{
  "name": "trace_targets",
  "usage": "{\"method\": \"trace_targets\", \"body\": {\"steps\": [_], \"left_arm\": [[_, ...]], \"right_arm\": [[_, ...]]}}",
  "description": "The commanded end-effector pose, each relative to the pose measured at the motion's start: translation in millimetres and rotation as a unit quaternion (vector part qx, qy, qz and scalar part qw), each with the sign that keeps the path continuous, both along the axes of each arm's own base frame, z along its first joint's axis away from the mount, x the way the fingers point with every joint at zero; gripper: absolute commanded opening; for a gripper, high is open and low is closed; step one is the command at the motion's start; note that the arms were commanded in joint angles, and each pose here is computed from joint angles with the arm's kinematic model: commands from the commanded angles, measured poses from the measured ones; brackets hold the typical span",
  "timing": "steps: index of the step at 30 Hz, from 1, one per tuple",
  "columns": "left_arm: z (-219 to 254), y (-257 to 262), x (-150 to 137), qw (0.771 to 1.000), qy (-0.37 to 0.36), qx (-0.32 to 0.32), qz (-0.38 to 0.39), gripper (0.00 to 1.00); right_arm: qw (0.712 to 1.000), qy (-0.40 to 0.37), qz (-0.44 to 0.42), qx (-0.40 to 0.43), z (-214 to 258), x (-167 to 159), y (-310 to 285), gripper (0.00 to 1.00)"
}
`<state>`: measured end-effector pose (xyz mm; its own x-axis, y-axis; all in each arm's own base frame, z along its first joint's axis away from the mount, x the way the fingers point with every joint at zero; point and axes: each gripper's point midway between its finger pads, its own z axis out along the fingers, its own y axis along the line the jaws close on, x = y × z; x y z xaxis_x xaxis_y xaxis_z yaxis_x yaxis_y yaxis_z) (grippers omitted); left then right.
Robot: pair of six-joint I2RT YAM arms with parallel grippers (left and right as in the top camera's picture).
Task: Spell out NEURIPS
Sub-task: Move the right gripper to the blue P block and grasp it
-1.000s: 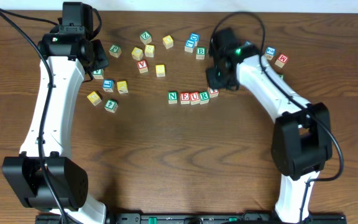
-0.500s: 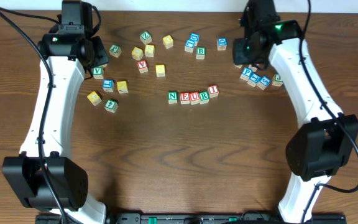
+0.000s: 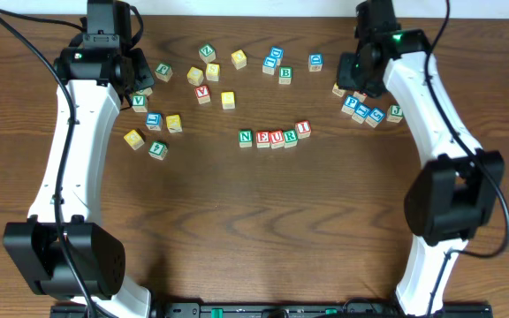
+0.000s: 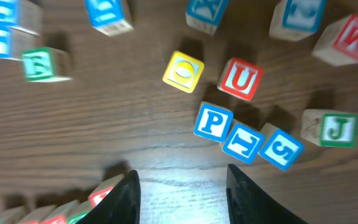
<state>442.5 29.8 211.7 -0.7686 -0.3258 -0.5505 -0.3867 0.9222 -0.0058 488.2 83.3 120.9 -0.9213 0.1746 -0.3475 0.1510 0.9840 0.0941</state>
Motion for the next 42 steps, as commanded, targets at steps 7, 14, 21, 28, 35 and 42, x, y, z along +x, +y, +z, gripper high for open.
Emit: {"method": "trace_targets", "body": {"steps": [7,14,21,28,35,42], "left_arm": [[13.9,2.5,-1.1,1.000,-0.018,0.004,0.006,0.50],[13.9,2.5,-1.1,1.000,-0.018,0.004,0.006,0.51],[13.9,2.5,-1.1,1.000,-0.018,0.004,0.006,0.51],[13.9,2.5,-1.1,1.000,-0.018,0.004,0.006,0.50],[13.8,2.5,-1.1,1.000,-0.017,0.004,0.006,0.51],[13.8,2.5,-1.2,1.000,-0.017,0.004,0.006,0.50]], "right_arm": [[0.998,0.016,-0.047,-0.029,-39.6,13.0,-16.5,0.41],[0.998,0.032,-0.048,-0.037,-66.3,16.6,-17.4,0.41],[0.997,0.035,-0.051,-0.051,-83.3,21.7,-25.1,0.42],[0.997,0.024,-0.051,-0.052,-83.2,27.3,-26.7,0.43],[0.997,0.032,-0.050,-0.055,-84.5,23.8,-27.5,0.43],[0.996,0.045,-0.046,-0.059,-93.1,17.3,-28.5,0.44]]}}
